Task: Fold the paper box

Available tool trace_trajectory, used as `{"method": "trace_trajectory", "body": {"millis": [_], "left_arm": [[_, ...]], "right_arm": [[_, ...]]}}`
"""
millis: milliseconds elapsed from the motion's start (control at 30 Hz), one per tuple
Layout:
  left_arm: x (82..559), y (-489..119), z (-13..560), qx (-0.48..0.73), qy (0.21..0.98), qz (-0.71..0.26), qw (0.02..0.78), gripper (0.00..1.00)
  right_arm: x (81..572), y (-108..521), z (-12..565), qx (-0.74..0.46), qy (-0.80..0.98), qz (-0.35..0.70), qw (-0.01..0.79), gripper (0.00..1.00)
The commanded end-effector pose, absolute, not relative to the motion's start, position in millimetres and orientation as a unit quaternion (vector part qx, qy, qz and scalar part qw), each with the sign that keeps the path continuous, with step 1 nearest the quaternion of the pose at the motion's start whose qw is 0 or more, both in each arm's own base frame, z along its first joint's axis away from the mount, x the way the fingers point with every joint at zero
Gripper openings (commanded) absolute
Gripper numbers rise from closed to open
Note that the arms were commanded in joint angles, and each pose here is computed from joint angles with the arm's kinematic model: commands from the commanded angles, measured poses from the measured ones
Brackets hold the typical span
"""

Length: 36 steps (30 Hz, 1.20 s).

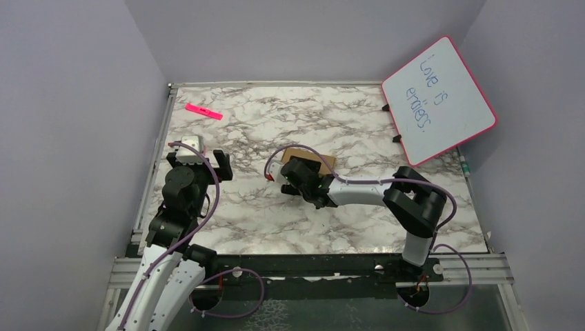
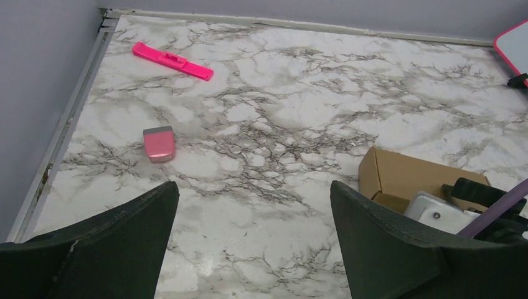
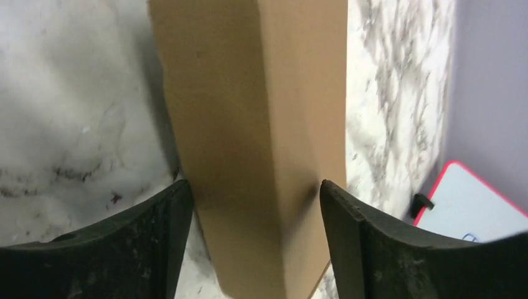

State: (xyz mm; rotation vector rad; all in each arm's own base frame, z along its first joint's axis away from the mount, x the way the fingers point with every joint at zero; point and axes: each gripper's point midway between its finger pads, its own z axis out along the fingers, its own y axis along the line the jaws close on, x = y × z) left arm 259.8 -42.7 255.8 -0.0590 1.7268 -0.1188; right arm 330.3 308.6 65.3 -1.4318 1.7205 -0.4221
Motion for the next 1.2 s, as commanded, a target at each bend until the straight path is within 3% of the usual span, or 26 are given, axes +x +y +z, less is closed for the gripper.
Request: {"method": "trace_trajectory", "body": {"millis": [0,133,333,533,733,1000,1167], "left_arm": [[259,-37,252,-0.034,0.761,-0.042,0.646,0.92],[259,-39,251,-0.032,0.763,-0.045,0.644,0.92],[258,-47,251,-0.026,0.760,-0.069,0.646,0.99],[247,-51,269,-0.026,0.732,-0.102,0.673,0.99],[221,-31,304,-0.074,0.673,-0.108,0.728,0.99],[185,-3,338,-0.125,0.576,-0.114,0.799,0.99],[185,2,335,-0.131,0.577,-0.099,0.800,0.99]], "right_arm": [[304,290,70,-0.540,0.732,-0.140,0.393,0.82],[283,291,80,-0.505,0.768,-0.071,0.388,0.87],[272,295,133,-0.400,0.782,0.054,0.474,1.00],[291,236,193,-0.224,0.805,0.036,0.548,1.00],[264,156,251,-0.057,0.778,0.043,0.624,1.00],[219,90,298,0.029,0.713,0.114,0.692,1.00],[208,69,311,0.072,0.681,0.141,0.715,1.00]]}}
